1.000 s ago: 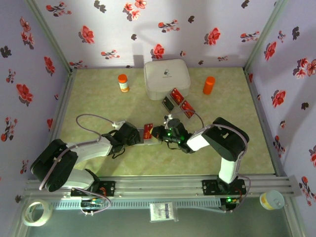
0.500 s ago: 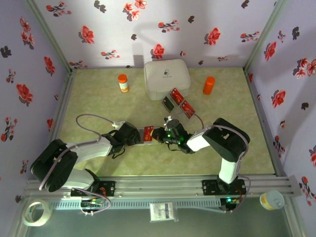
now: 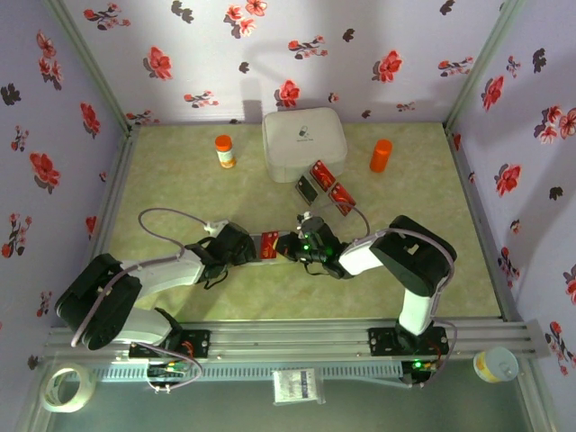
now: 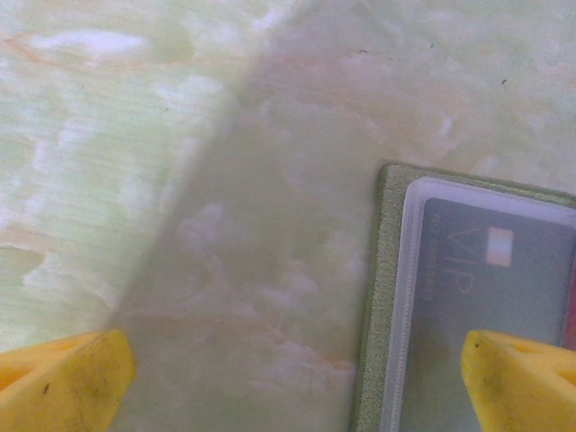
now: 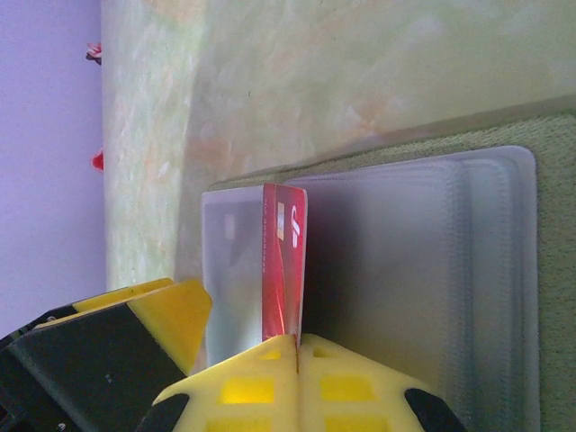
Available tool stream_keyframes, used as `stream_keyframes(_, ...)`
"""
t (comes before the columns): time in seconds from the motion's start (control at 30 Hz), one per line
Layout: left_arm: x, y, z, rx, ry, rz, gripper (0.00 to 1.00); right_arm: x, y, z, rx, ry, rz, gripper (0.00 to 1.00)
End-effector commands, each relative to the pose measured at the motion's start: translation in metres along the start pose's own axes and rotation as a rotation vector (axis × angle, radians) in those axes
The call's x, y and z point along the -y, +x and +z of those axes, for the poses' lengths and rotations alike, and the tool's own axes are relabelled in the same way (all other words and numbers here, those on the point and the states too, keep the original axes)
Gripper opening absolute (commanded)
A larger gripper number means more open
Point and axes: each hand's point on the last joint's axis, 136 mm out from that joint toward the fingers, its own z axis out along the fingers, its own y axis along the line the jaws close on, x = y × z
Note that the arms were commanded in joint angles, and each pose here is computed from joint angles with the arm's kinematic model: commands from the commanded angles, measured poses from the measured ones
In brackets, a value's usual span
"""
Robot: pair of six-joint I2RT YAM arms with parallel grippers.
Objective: Put the credit cards into the card holder
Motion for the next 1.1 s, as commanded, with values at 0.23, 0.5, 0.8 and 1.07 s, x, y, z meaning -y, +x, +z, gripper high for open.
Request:
stream_keyframes(0.23, -0.055, 0.044, 0.005, -0.13, -0.19, 0.039, 0.96, 0.029, 0.019, -0.007, -0.053, 0.133, 0.026, 0.0)
stream_keyframes(0.5, -0.056, 0.044, 0.005, -0.127, -0.19, 0.036, 0.96, 0.03, 0.024, -0.003, -0.085, 0.136, 0.026, 0.0)
stream_keyframes(0.8, -0.057, 0.044, 0.005, -0.127, -0.194, 0.037, 0.96, 0.032, 0.03, 0.006, -0.138, 0.149, 0.033, 0.0)
stream_keyframes(1.07, -0.057, 0.044, 0.005, -0.127, -0.192, 0.038, 0.96, 0.034, 0.034, 0.009, -0.164, 0.157, 0.04, 0.0)
